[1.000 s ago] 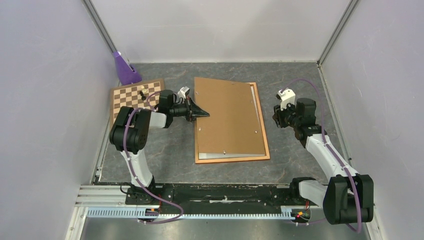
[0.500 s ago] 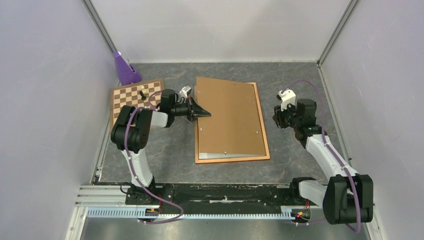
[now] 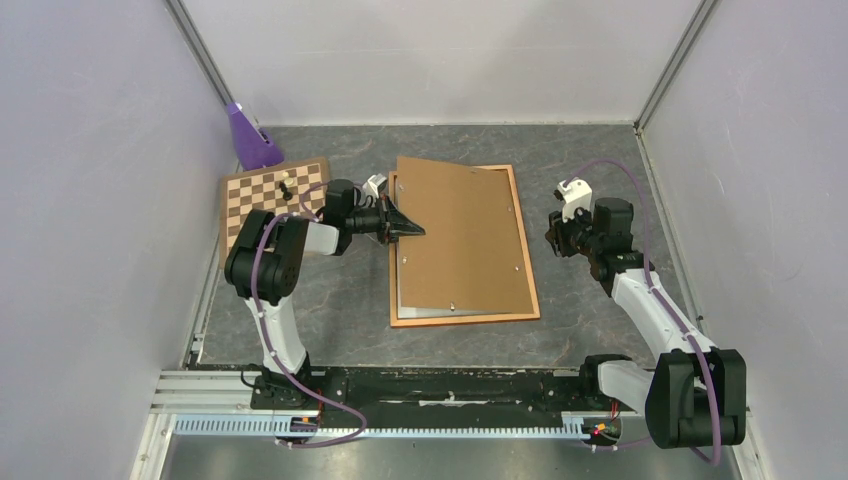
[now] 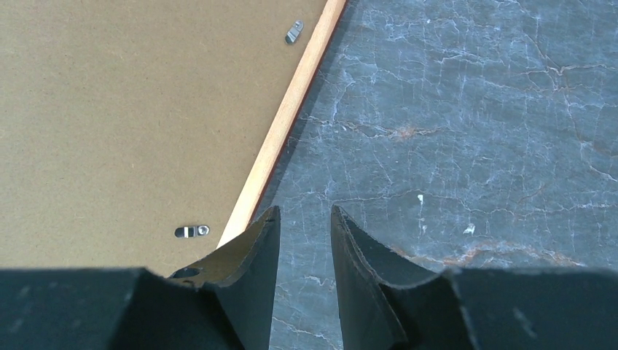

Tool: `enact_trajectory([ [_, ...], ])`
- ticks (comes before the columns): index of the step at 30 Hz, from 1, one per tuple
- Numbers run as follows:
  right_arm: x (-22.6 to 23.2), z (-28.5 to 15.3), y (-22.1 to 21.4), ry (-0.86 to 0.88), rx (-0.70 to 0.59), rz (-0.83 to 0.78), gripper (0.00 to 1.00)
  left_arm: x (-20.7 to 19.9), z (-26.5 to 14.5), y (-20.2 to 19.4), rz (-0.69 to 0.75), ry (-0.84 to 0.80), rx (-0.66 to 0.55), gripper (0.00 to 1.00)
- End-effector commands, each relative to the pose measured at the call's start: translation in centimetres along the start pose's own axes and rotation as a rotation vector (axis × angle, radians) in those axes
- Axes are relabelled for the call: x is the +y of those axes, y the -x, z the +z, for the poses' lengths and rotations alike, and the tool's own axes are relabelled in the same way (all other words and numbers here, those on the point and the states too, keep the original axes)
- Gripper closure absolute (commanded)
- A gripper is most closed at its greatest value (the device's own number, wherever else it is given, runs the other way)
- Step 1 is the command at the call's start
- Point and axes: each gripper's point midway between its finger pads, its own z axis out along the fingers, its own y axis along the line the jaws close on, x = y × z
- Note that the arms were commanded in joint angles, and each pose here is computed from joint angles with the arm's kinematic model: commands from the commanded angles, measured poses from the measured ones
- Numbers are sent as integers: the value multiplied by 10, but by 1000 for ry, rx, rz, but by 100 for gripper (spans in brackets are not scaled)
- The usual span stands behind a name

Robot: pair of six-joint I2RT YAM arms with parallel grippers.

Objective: Put the photo into the frame
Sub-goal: Place the photo frame item in the photo frame.

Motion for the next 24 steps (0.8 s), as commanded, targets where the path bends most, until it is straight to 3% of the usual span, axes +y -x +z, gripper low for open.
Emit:
enact_trajectory([
  [1,0,-2,11,1,-49,-3,65,-22,3,10,146,-65,0,98],
  [24,1,-2,6,12,-44,8,65,-17,7,14,153,-49,11,98],
])
